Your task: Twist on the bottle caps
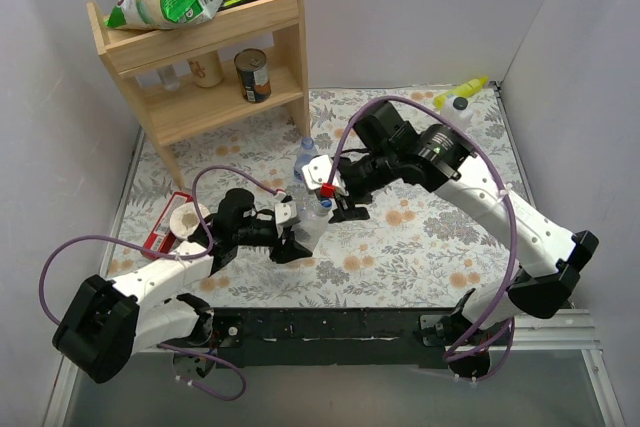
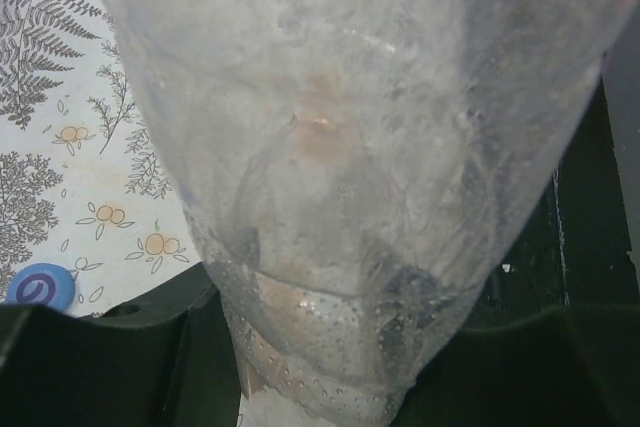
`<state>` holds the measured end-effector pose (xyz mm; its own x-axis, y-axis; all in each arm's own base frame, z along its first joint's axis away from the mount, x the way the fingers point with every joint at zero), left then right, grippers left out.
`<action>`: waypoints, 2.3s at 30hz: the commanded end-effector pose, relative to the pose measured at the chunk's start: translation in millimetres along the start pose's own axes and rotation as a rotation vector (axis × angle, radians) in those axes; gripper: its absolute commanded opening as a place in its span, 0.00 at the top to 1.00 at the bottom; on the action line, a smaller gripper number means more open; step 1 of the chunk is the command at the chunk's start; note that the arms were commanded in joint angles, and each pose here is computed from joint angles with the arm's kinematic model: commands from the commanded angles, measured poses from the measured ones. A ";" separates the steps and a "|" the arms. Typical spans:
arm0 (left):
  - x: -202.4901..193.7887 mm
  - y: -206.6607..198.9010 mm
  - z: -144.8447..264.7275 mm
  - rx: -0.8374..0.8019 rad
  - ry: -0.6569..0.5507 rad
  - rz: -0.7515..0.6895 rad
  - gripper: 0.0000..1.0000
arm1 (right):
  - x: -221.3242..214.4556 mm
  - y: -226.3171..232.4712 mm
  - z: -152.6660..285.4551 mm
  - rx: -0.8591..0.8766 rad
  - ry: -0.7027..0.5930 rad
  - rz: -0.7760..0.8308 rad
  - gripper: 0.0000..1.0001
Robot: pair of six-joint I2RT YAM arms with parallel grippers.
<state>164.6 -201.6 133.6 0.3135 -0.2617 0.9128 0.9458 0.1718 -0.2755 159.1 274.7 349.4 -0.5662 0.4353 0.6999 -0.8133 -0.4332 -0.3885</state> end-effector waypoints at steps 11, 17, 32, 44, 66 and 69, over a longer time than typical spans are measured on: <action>17.7 2.5 1.9 -0.022 -0.005 -0.132 1.00 | -9.4 4.9 -9.3 0.078 0.032 0.010 0.38; 19.5 4.1 1.7 -0.017 -0.009 -0.154 1.00 | -13.3 3.5 -12.7 0.081 0.047 0.003 0.41; 21.8 6.5 3.1 0.012 -0.015 -0.169 1.00 | -15.7 4.7 -17.5 0.111 0.051 -0.038 0.62; 41.3 20.4 15.5 0.230 -0.150 -0.307 1.00 | -22.7 11.4 -28.6 0.159 0.075 -0.206 0.71; 61.5 57.8 27.3 0.588 -0.195 -0.187 1.00 | -48.6 2.9 -56.1 0.000 0.281 -0.768 0.86; 50.4 57.0 27.8 0.588 -0.168 -0.180 1.00 | -46.6 -12.2 -54.4 -0.039 0.285 -0.740 0.67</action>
<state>205.0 -173.6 118.7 0.2107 -0.3359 0.9180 0.8363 0.5482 0.0087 200.7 300.3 295.5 0.0218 0.7414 0.6707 -0.9988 0.0451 -0.0173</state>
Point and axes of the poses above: each gripper's point midway between its finger pads, its own z axis back along the fingers, its own y axis along the line the jaws close on, x = y × z, the point moved 6 cm from there along z, back along the fingers, and after that the axes turned 9 degrees about z, right-handed, at the moved point
